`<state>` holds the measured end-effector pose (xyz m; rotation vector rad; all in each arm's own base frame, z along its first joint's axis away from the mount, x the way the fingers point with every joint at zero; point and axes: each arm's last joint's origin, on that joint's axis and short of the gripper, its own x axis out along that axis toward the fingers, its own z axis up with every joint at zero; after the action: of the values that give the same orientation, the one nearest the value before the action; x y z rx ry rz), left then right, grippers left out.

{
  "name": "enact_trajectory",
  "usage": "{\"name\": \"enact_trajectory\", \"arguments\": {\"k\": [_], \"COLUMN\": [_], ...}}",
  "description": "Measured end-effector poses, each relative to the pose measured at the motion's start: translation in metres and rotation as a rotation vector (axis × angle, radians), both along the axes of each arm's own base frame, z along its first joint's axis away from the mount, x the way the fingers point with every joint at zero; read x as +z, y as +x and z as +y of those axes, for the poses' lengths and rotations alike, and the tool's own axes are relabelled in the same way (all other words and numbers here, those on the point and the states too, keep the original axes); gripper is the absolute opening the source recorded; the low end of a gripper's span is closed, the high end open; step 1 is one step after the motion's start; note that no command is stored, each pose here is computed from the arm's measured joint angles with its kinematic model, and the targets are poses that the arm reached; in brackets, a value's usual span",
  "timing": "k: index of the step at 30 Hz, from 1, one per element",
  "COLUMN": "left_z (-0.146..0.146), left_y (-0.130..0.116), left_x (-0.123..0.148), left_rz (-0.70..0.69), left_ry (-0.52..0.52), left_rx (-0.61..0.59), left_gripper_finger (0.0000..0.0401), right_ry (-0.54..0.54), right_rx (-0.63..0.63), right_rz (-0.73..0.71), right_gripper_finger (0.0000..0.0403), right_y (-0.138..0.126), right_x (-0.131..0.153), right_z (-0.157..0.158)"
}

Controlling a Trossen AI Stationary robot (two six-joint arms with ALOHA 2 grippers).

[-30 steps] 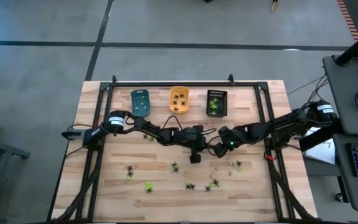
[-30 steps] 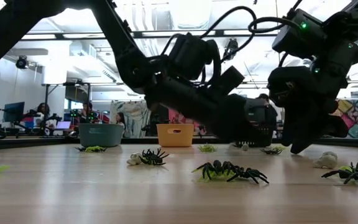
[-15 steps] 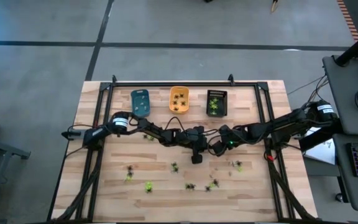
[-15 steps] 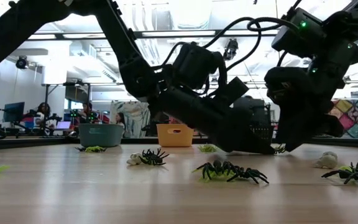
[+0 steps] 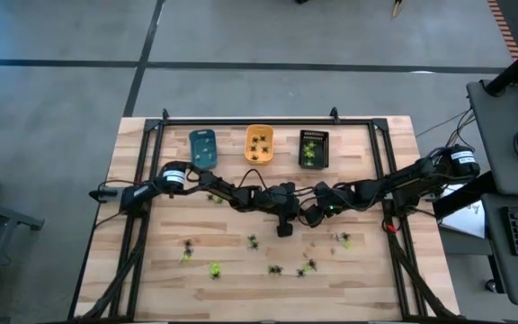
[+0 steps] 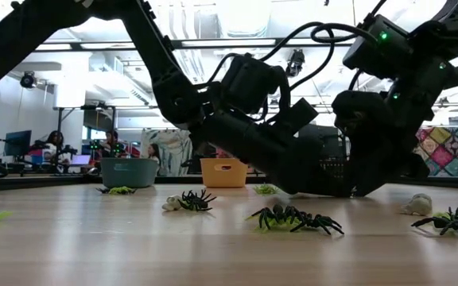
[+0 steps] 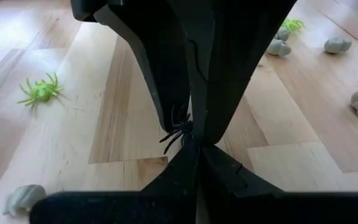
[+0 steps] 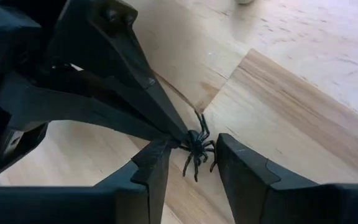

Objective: Sort Halloween decoration
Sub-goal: Put the black spider toy into the orange bin

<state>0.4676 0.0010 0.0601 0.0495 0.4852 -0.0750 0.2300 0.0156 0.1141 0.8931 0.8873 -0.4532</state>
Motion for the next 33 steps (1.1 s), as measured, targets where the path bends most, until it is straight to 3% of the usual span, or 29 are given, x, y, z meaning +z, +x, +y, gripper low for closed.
{"name": "enact_trajectory", "arguments": {"k": [11,27,33], "left_z": [0.0,0.003,0.006], "left_y": [0.0,-0.011,-0.025], "left_x": [0.0,0.024,0.042], "left_rz": [0.001,0.104,0.168], "left_ry": [0.0,0.011,0.079], "left_rx": [0.001,0.007,0.05], "left_gripper_finger": [0.0,0.0,0.0], "right_ry": [0.001,-0.036,-0.077], "right_rx": [0.006,0.012,0.021], "right_rz": [-0.019,-0.027,-0.086], "right_gripper_finger": [0.0014,0.0009,0.0009], "right_y": [0.0,-0.002,-0.003], "right_x": [0.003,0.008,0.019], "right_z": [0.0,-0.001,-0.002]}}
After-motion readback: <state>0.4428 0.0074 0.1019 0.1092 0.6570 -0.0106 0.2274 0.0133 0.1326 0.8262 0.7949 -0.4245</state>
